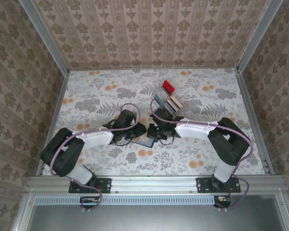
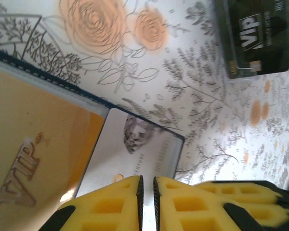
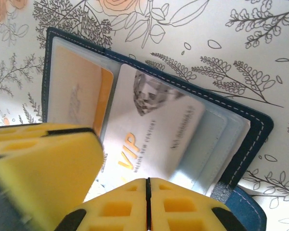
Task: Put the credit cards into the card holder
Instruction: Insert the credit card into the card slot.
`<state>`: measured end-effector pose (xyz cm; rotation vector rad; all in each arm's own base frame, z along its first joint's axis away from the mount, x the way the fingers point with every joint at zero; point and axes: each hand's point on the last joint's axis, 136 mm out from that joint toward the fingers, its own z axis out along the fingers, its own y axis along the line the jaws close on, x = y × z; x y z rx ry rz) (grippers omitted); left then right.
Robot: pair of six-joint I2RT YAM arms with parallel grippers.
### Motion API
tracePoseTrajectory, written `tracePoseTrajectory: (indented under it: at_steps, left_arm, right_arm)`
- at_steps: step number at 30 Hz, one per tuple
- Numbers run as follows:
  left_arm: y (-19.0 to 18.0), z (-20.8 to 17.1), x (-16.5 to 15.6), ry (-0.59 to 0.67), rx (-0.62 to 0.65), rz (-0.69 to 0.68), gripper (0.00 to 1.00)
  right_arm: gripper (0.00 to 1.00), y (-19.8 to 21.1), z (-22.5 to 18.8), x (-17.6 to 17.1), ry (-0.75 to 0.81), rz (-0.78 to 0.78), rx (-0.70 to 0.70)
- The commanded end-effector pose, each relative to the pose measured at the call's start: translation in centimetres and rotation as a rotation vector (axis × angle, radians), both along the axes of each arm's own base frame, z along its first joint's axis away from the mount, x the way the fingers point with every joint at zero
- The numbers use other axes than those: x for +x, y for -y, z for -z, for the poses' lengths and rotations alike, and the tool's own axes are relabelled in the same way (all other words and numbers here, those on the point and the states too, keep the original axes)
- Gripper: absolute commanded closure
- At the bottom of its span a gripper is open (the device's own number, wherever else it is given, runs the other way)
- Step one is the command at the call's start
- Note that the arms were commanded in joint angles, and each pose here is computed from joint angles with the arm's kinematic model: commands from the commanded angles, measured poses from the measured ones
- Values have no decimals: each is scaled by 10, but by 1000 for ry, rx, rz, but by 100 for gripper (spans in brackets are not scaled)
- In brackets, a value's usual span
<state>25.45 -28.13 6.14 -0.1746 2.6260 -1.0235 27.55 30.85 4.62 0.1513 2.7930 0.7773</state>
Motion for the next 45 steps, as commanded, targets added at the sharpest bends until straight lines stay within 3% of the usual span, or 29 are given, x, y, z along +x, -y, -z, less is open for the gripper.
tracePoseTrajectory:
  at_steps: [1,7,11,23,35,45]
  left_arm:
    - [-22,-6,5,47,79,-28,81]
    - [-44,6,11,0,115,-51,81]
    - [-37,5,9,1,105,25,77]
    - [-10,15,-2,-42,20,171,61]
    - [-4,17,-5,-56,37,214,64]
    - [-16,27,-7,-63,169,218,53]
  right_arm:
    - [88,-6,-3,1,0,16,37]
    - [80,-5,3,3,-15,44,21]
    - [76,13,8,2,-24,100,-63]
    - [88,18,36,-5,-78,99,-110]
    - [91,38,60,-16,-119,111,-206]
    - [92,40,61,-14,-114,111,-226]
